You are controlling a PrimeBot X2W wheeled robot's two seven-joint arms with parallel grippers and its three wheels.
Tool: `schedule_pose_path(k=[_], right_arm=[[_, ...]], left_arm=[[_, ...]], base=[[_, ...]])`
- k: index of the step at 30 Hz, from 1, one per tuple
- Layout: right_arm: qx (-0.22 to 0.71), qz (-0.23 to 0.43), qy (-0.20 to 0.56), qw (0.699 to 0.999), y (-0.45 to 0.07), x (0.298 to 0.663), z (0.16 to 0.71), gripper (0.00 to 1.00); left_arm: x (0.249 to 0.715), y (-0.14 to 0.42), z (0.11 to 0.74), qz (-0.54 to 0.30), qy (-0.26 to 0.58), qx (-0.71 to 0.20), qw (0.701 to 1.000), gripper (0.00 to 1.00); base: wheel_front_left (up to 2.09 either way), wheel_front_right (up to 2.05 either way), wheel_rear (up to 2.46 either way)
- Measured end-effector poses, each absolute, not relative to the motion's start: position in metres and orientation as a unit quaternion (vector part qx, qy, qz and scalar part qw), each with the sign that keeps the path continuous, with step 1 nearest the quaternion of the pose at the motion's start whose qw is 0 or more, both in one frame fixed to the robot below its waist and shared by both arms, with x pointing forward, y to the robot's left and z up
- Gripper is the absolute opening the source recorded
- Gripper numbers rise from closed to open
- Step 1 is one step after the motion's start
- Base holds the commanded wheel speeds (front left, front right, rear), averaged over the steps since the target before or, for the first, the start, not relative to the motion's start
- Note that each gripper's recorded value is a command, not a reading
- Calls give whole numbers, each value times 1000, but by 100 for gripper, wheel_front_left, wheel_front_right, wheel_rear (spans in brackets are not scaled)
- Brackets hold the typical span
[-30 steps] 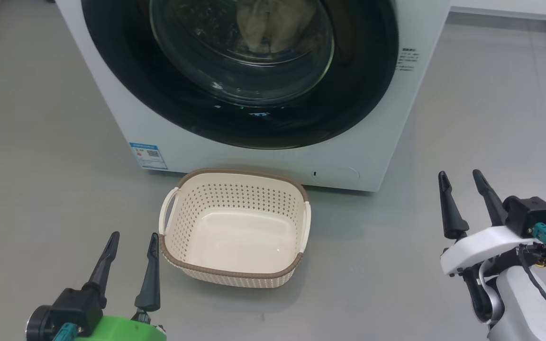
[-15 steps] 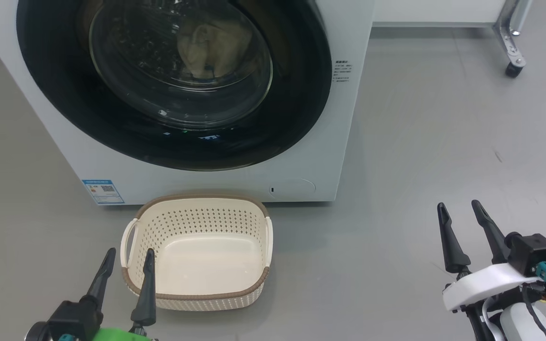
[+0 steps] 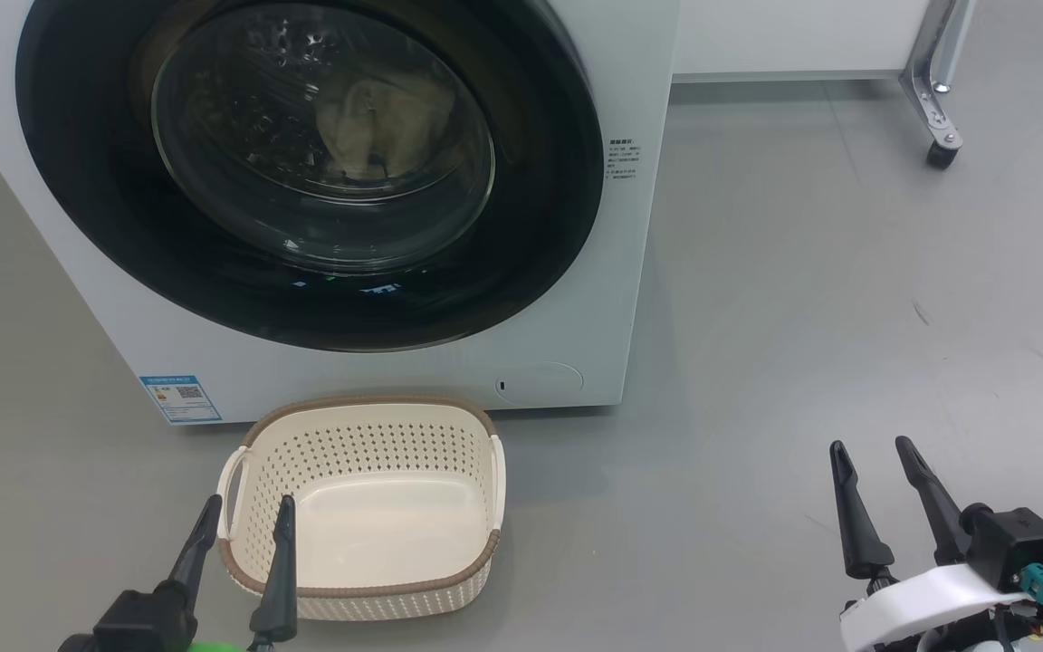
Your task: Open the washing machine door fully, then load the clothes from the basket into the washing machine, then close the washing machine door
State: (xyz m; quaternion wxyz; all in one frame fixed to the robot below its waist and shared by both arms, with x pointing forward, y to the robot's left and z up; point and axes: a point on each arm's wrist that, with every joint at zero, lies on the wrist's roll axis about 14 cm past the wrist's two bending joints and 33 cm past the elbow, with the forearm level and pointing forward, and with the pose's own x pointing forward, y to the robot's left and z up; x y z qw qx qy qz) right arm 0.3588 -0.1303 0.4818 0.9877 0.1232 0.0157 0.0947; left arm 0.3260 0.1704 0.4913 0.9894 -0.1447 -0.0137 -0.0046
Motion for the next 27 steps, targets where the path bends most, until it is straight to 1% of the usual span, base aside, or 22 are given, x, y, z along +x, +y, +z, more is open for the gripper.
schedule_pose_path(k=[27], right_arm=[[120, 89, 4, 989, -132, 343, 489, 100]], left_arm=[[325, 169, 492, -9, -15, -145, 989, 100]], base=[[0, 0, 0]])
